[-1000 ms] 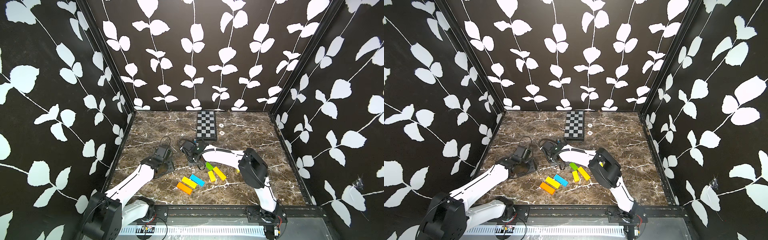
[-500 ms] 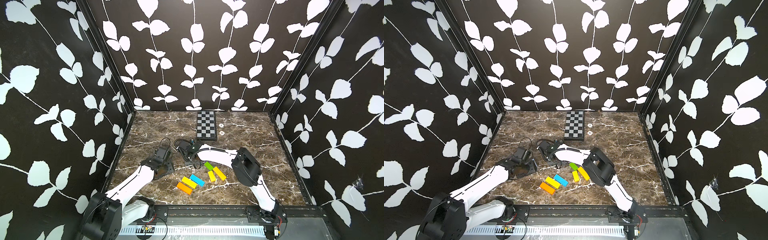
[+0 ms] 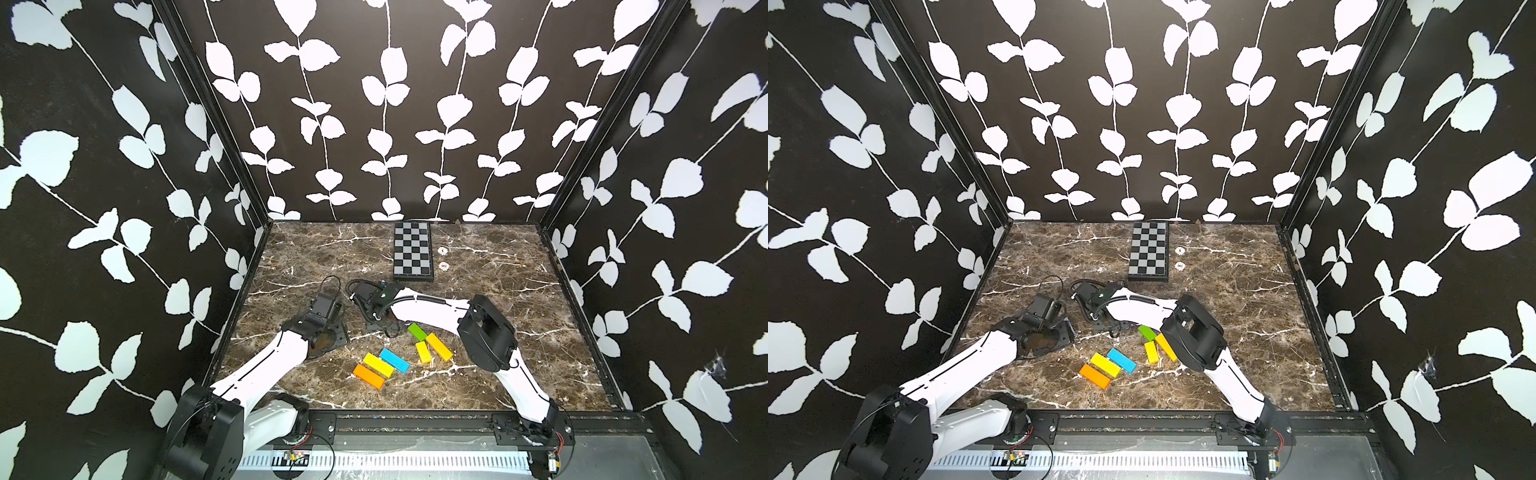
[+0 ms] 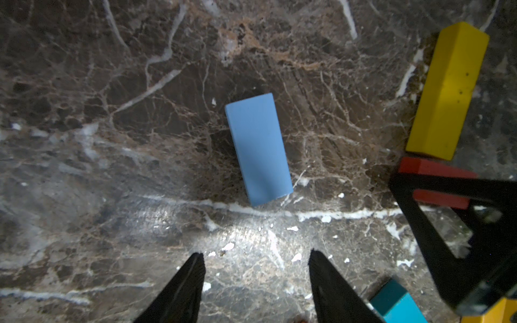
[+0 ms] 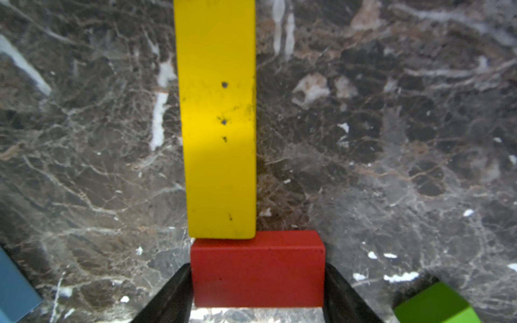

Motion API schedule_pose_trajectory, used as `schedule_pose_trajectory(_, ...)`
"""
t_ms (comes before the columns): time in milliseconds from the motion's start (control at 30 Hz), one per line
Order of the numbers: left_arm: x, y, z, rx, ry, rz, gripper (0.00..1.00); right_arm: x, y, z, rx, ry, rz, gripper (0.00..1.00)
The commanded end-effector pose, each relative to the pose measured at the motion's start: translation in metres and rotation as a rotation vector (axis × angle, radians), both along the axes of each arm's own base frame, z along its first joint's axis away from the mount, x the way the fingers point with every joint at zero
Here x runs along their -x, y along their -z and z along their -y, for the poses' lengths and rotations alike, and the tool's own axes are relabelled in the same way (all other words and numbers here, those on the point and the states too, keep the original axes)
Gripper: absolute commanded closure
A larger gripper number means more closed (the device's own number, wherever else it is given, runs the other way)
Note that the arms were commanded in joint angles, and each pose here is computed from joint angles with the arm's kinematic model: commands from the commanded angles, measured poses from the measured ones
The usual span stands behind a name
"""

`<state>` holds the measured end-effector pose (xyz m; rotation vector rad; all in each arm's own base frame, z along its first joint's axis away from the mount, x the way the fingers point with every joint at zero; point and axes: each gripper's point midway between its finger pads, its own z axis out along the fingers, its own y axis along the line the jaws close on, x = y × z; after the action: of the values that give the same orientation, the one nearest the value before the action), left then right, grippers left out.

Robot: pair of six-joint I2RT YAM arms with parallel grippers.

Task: Assemble the letter h with building blocks
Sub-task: Assemble the building block at the center of the board.

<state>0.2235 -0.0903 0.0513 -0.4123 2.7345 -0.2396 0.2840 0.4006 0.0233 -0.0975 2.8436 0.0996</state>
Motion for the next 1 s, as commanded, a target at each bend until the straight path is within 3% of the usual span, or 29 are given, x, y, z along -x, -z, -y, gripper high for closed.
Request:
schedule_pose_trajectory(0, 0.003, 0.000, -0.004, -0.011, 0.001, -0.003, 0.38, 0.003, 0.004, 0.001, 0.015, 0.014, -0.014, 0.36)
schedule_pose_trajectory(200, 0.003, -0.001, -0.005, -0.020, 0.008, -0.001, 0.37, 0.001, 0.008, 0.000, 0.012, 0.025, -0.027, 0.45)
schedule_pose_trajectory(400, 0.004, -0.001, -0.005, -0.023, 0.012, -0.002, 0.37, 0.001, 0.011, 0.003, 0.025, 0.040, -0.036, 0.46)
schedule_pose_trajectory(533, 0.004, 0.000, -0.004, -0.019, 0.015, -0.006, 0.36, 0.000, 0.007, 0.001, 0.008, 0.029, -0.031, 0.28)
schedule_pose_trajectory(633, 0.004, -0.001, -0.005, -0.022, 0.012, -0.004, 0.36, -0.002, -0.005, -0.003, -0.016, 0.012, -0.005, 0.20)
schedule_pose_trajectory(967, 0.004, -0.010, -0.008, -0.034, 0.006, 0.017, 0.35, 0.006, -0.070, 0.012, -0.074, -0.093, 0.108, 0.10)
